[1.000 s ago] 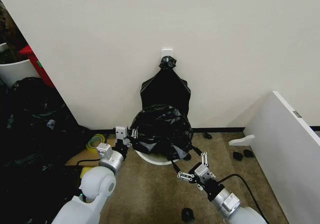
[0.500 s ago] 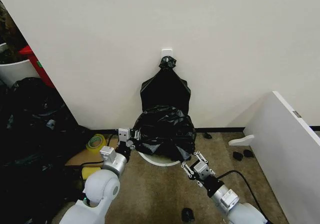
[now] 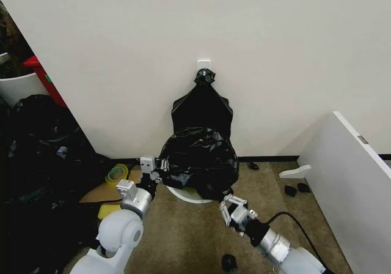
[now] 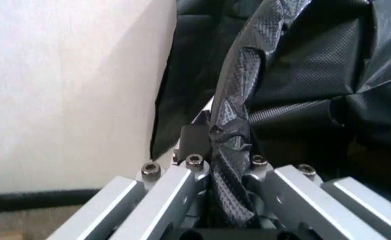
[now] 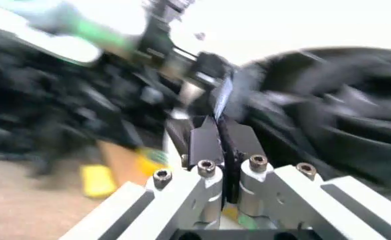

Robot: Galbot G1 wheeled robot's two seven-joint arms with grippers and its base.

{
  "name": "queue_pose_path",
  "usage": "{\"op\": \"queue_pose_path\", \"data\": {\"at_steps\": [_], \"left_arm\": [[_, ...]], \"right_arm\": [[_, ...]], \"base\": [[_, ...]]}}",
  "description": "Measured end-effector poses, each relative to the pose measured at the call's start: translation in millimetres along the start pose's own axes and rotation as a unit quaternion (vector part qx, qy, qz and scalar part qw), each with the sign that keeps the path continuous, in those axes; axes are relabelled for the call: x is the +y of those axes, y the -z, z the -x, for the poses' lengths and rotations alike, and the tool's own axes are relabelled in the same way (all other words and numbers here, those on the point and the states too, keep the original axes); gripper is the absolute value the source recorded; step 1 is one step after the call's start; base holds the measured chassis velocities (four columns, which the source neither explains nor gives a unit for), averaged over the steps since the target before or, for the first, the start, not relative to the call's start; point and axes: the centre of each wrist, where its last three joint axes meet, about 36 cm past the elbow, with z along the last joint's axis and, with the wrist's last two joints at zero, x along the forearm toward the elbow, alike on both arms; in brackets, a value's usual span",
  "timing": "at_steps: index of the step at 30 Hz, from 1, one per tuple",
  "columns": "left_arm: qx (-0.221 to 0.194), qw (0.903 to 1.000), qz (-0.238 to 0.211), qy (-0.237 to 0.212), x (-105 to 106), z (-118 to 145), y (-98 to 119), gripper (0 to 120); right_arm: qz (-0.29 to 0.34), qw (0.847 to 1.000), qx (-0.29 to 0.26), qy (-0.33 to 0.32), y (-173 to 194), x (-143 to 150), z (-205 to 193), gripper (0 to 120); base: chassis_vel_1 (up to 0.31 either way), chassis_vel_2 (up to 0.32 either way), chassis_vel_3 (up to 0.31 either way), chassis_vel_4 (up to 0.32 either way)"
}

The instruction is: Place the garbage bag over the trash bin.

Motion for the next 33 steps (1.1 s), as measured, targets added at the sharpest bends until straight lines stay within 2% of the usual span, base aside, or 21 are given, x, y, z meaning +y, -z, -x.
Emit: {"op": "queue_pose_path", "data": {"at_steps": [2, 5, 7, 9, 10, 14, 16, 18, 20, 23, 24, 25, 27, 29, 33], "left_arm": [[0.006, 0.9997, -0.022, -0.003, -3.7, -2.5, 4.7, 1], [0.012, 0.9992, -0.039, -0.005, -6.4, -4.6, 8.5, 1], [0.017, 0.9985, -0.051, -0.007, -8.6, -6.8, 12.5, 1], [0.033, 0.996, -0.083, -0.01, -13.3, -12.1, 23.7, 1], [0.044, 0.9944, -0.096, -0.01, -15.5, -14.4, 29.2, 1], [0.059, 0.9923, -0.109, -0.013, -18.4, -17.8, 37.2, 1], [0.066, 0.9914, -0.112, -0.016, -19.6, -19.7, 41.2, 1], [0.069, 0.9914, -0.109, -0.017, -19.8, -21.4, 43.2, 1], [0.069, 0.9918, -0.106, -0.017, -19.8, -21.4, 43.1, 1], [0.057, 0.9942, -0.091, -0.006, -16.4, -18.1, 37.3, 1], [0.052, 0.9952, -0.083, 0.0, -13.9, -15.6, 32.8, 1], [0.052, 0.9952, -0.083, 0.0, -13.9, -15.6, 32.8, 1], [0.042, 0.9966, -0.071, 0.008, -9.7, -12.3, 26.1, 1], [0.04, 0.997, -0.065, 0.01, -8.0, -11.2, 23.6, 1], [0.029, 0.9987, -0.039, 0.016, -0.8, -7.3, 10.8, 1]], "right_arm": [[0.005, 0.999, -0.021, 0.045, -13.1, -2.3, -0.4, 0], [0.0, 0.998, -0.021, 0.067, -25.6, -4.3, -2.2, 0], [-0.016, 0.996, -0.013, 0.083, -36.7, -8.7, -4.9, 0], [-0.071, 0.992, 0.022, 0.099, -55.7, -21.7, -12.0, 0], [-0.101, 0.989, 0.043, 0.099, -63.0, -30.5, -16.2, 0], [-0.145, 0.982, 0.077, 0.094, -74.8, -46.1, -26.8, 0], [-0.172, 0.977, 0.099, 0.075, -81.8, -57.6, -37.1, 0], [-0.206, 0.971, 0.12, 0.028, -86.6, -67.3, -50.7, 0], [-0.213, 0.969, 0.123, 0.013, -86.2, -70.6, -55.1, 0], [-0.184, 0.977, 0.105, -0.011, -86.2, -74.8, -69.4, 10], [-0.144, 0.985, 0.09, -0.003, -88.2, -73.1, -78.2, 15], [-0.144, 0.985, 0.09, -0.003, -88.2, -73.1, -78.2, 15], [-0.072, 0.994, 0.08, 0.019, -95.6, -70.2, -99.2, 25], [-0.055, 0.995, 0.081, 0.017, -98.2, -73.7, -109.6, 29], [-0.017, 0.997, 0.072, -0.016, -96.8, -99.6, -143.5, 46]], "base": [[0.0, 0.0, 0.0, 0.0], [0.0, 0.0, 0.0, 0.0], [0.0, 0.0, 0.0, 0.0], [0.0, 0.0, 0.0, 0.0], [0.0, 0.0, 0.0, 0.0], [0.0, 0.0, 0.0, 0.0], [0.0, 0.0, 0.0, 0.0], [0.0, 0.0, 0.0, 0.0], [0.0, 0.0, 0.0, 0.0], [0.0, 0.0, 0.0, 0.0], [0.0, 0.0, 0.0, 0.0], [0.0, 0.0, 0.0, 0.0], [0.0, 0.0, 0.0, 0.0], [0.0, 0.0, 0.0, 0.0], [0.0, 0.0, 0.0, 0.0]]}}
